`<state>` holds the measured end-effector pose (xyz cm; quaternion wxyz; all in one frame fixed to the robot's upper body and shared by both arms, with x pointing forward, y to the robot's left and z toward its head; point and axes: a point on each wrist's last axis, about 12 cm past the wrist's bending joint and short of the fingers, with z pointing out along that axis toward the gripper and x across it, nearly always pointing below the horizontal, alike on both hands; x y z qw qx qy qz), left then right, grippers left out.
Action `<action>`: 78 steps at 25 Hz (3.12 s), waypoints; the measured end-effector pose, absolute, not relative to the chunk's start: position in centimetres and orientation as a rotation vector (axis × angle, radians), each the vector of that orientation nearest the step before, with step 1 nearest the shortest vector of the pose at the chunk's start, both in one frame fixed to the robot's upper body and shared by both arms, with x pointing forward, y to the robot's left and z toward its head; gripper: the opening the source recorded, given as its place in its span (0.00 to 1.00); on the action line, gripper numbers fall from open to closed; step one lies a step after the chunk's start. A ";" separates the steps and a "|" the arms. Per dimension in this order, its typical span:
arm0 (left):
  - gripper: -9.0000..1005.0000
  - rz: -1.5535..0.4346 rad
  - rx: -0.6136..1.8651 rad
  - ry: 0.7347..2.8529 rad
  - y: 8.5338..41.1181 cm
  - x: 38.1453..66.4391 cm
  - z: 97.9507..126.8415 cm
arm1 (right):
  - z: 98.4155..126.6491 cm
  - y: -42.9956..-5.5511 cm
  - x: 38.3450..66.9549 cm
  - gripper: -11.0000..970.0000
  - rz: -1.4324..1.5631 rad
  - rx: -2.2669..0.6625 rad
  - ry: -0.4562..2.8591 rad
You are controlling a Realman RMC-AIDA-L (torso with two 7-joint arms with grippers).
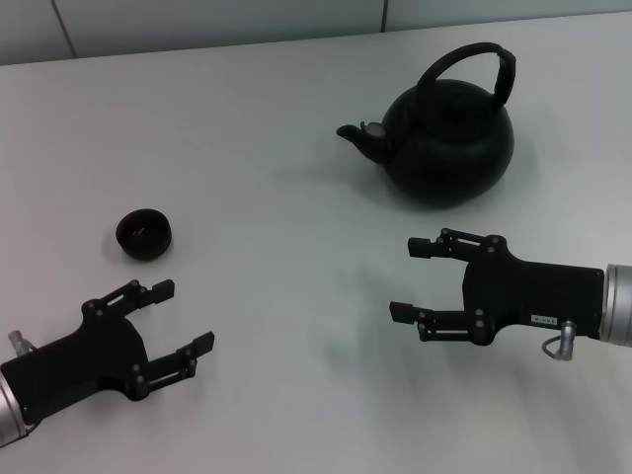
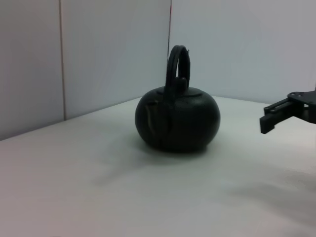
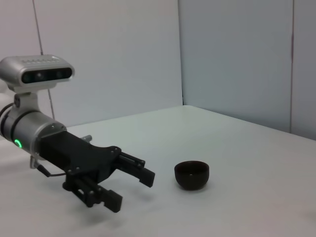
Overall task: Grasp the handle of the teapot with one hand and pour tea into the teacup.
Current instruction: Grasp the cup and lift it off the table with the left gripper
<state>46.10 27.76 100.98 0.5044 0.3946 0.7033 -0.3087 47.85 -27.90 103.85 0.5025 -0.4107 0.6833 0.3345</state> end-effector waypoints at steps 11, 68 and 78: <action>0.81 -0.778 1.003 1.720 27.8 45.7 100.9 | 104.4 -27.9 48.4 0.85 0.785 -1.010 1.631; 0.80 -0.460 0.795 1.747 27.8 52.0 101.9 | 104.6 -27.9 48.4 0.85 0.782 -1.014 1.620; 0.79 -0.430 0.831 1.782 27.3 52.5 101.4 | 104.7 -27.8 48.5 0.85 0.783 -1.019 1.615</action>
